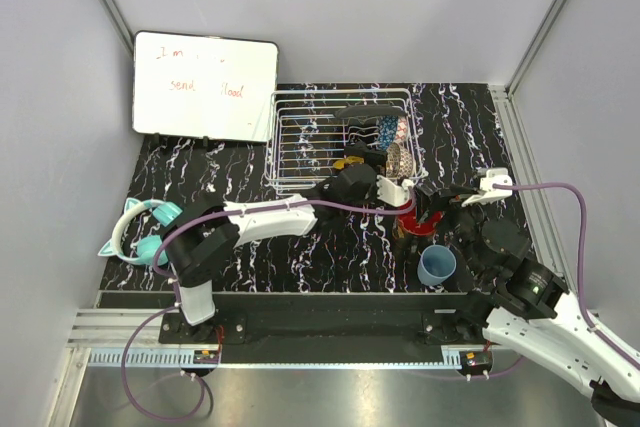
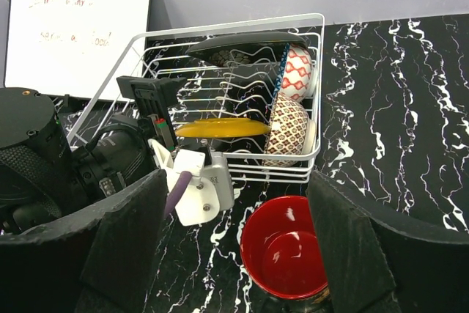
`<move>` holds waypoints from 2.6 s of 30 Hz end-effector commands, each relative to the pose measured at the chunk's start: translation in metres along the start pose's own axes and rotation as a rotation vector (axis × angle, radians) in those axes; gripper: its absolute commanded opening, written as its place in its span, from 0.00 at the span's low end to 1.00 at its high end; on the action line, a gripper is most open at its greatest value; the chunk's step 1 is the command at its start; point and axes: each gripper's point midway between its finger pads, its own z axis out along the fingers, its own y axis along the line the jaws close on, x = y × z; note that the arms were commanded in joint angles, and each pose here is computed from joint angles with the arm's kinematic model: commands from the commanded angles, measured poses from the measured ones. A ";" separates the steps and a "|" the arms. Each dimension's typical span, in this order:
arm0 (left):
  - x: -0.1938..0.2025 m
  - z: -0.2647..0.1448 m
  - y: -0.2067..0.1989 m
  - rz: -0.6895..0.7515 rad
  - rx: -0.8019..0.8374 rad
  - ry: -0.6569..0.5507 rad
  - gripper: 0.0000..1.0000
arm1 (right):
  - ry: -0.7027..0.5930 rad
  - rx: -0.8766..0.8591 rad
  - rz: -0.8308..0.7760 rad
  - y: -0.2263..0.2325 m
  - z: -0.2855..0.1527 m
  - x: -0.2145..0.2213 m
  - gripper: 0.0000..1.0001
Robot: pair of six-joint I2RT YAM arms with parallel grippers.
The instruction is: Load the mixed dishes into the dish rack
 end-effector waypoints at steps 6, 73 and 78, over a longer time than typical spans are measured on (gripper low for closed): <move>-0.023 -0.031 0.060 -0.065 -0.087 -0.053 0.99 | 0.027 0.032 0.005 0.001 0.002 -0.008 0.85; 0.246 -0.051 0.033 -1.016 0.132 0.504 0.97 | 0.938 0.084 -0.134 0.036 0.006 0.218 0.03; 0.244 -0.046 0.013 -0.996 0.192 0.490 0.93 | 0.950 0.044 -0.112 0.044 0.003 0.215 0.02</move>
